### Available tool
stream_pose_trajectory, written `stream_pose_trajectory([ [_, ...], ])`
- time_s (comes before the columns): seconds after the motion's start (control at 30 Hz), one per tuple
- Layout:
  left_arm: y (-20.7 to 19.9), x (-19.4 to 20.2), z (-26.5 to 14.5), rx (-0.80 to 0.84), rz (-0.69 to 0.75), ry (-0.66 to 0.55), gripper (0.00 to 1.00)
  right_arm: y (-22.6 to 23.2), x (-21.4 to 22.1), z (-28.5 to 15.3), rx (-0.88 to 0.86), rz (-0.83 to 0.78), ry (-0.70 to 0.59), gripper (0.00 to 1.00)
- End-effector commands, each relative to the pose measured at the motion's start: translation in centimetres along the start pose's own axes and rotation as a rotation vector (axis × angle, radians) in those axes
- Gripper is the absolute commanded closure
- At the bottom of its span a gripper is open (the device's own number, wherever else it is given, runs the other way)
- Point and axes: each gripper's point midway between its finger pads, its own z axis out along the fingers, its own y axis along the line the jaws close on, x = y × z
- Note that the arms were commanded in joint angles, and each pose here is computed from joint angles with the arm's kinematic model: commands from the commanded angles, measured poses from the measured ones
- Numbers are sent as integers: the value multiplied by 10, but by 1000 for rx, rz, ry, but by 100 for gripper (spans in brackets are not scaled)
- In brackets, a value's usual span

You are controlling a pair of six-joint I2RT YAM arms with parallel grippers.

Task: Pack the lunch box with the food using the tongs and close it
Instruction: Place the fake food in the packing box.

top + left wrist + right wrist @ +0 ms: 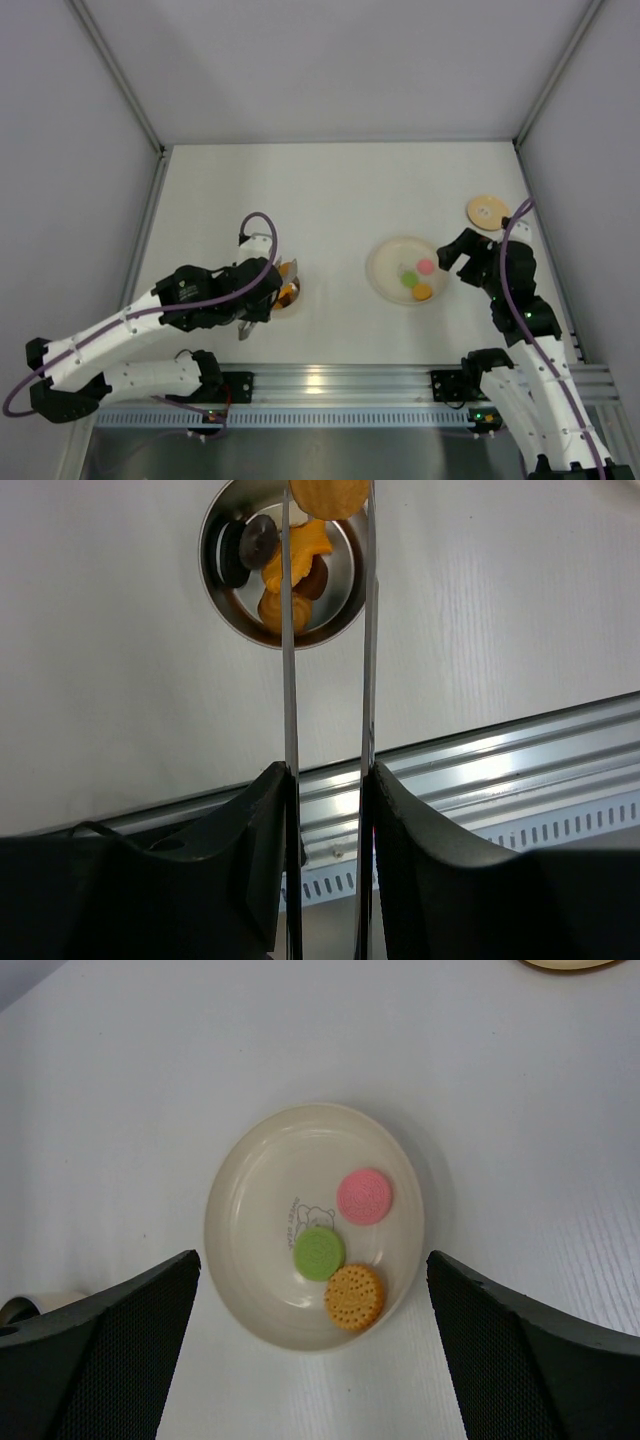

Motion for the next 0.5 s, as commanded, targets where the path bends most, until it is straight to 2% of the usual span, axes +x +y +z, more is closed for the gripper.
stream_pose_trajectory([
  [0.0, 12, 10, 0, -33, -41, 8, 60, 7, -18, 1, -23, 7, -61, 6],
  [0.23, 13, 18, 6, -42, -50, 24, 59, 5, -16, 0, -19, 1, -57, 6],
  [0.47, 14, 21, 10, -47, -54, 27, 54, 5, -15, 1, -19, -1, -57, 6],
])
